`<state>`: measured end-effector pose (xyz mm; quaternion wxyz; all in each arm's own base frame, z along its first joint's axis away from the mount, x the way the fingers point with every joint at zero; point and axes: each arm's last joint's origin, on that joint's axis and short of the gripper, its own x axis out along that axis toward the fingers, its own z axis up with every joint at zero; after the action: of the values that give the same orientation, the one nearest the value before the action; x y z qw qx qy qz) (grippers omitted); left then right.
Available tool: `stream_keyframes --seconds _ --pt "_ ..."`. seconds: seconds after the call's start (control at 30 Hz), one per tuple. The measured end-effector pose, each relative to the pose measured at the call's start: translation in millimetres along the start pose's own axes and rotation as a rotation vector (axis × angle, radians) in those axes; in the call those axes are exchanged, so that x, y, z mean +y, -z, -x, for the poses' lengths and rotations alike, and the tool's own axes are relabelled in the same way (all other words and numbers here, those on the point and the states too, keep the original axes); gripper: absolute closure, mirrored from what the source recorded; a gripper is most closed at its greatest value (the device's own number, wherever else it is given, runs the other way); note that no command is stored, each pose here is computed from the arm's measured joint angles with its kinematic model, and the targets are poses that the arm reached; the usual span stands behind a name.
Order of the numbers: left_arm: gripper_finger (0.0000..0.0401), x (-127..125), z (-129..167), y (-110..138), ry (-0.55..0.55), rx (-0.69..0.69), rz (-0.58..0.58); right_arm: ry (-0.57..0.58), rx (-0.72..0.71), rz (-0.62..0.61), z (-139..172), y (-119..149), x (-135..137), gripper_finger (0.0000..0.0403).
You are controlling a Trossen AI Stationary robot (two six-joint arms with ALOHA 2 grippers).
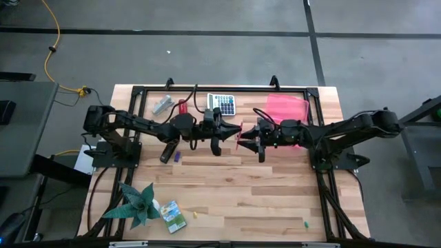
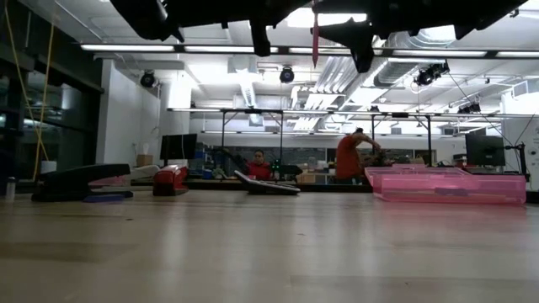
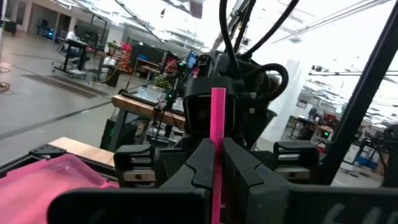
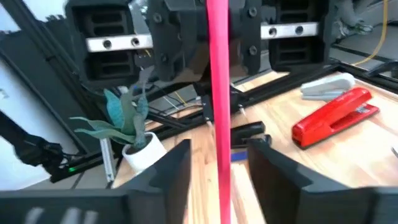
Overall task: Pack school essentials
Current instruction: Put the pink pencil into the pink supply box
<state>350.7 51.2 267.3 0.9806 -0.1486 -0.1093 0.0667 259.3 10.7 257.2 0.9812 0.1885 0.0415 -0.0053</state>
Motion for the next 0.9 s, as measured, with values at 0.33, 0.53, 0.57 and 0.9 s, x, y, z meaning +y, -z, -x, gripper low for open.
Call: stream_keyframes --seconds 0.33,0.53,0.57,0.9 --pt "0.0401 -0.1 0.1 -0.2 -0.010 -0.005 0.001 -0.024 0.011 0.017 0.0 0.3 0.6 0.0388" --pt "0.0378 0.1 0.2 1.0 0.003 0.014 0.008 -0.033 0.019 0.026 0.4 0.8 0.8 0.0397" --pt "0.0368 0.7 0.3 1.0 0.009 0.023 0.007 -0.033 0.027 0.027 1.6 0.7 0.7 0.0398" --pt "0.0267 1.3 36.0 -38.3 0.047 0.296 -0.078 0.100 0.101 0.125 47.8 -17.8 -6.3 0.0401"
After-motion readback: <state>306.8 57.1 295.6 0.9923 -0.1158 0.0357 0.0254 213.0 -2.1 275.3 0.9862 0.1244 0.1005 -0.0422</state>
